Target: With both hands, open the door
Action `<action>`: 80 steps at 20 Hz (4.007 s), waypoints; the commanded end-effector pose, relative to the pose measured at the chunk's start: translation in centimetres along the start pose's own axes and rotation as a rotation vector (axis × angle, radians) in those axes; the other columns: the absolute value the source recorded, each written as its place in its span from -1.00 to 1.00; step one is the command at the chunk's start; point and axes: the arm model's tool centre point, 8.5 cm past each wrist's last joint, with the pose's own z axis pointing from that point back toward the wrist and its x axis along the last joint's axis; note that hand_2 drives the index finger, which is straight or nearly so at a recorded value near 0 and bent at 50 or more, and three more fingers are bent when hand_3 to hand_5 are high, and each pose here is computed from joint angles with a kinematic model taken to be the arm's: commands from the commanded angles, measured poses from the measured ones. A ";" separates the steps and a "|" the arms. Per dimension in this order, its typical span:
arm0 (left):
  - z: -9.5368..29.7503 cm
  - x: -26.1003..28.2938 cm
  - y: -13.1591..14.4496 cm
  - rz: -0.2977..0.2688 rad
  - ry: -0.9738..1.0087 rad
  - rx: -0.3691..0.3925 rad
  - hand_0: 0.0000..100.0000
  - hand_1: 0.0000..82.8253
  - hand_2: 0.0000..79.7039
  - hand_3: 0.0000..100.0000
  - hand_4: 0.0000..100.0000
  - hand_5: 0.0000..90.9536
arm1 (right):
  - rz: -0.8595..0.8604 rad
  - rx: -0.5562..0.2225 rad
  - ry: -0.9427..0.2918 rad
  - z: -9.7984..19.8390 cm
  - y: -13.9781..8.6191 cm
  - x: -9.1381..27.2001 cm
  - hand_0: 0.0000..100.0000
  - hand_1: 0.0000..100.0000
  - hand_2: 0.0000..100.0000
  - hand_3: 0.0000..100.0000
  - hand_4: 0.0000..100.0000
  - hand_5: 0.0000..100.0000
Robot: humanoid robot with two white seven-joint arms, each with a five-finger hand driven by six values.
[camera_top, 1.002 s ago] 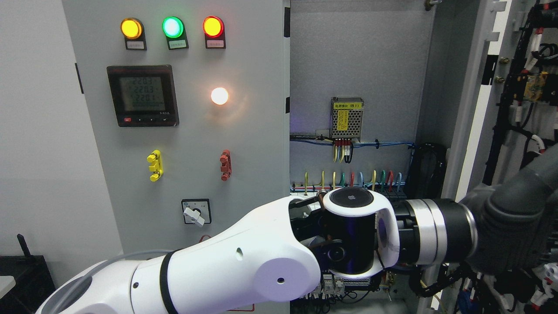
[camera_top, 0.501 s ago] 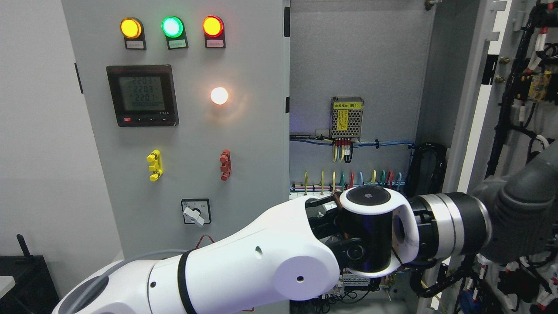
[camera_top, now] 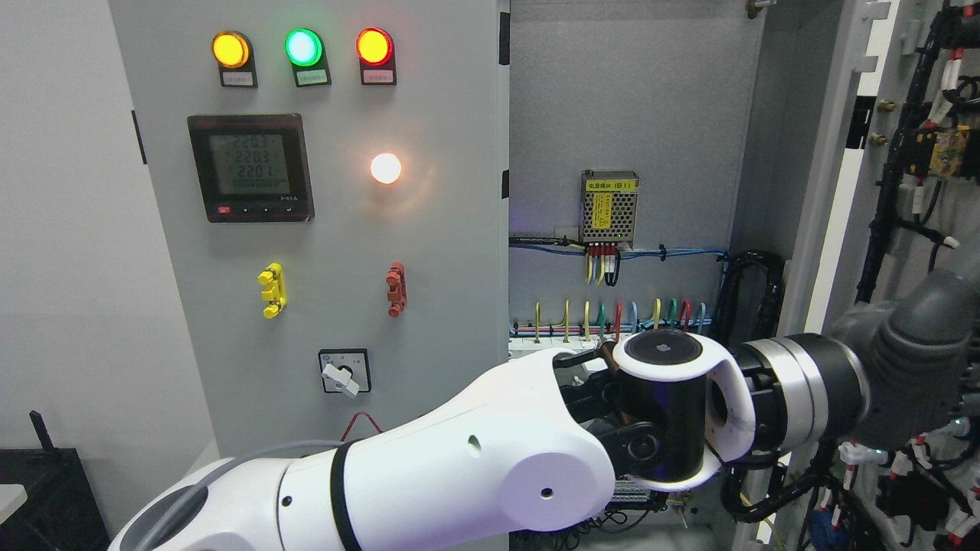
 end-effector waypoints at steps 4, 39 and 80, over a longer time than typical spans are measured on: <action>-0.4 -0.4 -0.6 -0.004 0.021 -0.019 -1.00 -1.00 -1.00 -1.00 -0.94 -1.00 | 0.000 0.000 0.000 0.0 -0.1 0.0 -0.79 -1.00 -1.00 -1.00 -1.00 -1.00; 29.1 -6.0 9.1 0.055 0.069 0.179 -1.00 -1.00 -1.00 -1.00 -0.94 -1.00 | 0.000 -0.002 0.000 0.0 -0.1 0.0 -0.79 -1.00 -1.00 -1.00 -1.00 -1.00; 71.6 -44.4 -4.7 0.537 0.783 1.025 -1.00 -1.00 -1.00 -1.00 -0.94 -1.00 | 0.000 0.000 0.002 0.0 0.0 -0.1 -0.79 -1.00 -1.00 -1.00 -1.00 -1.00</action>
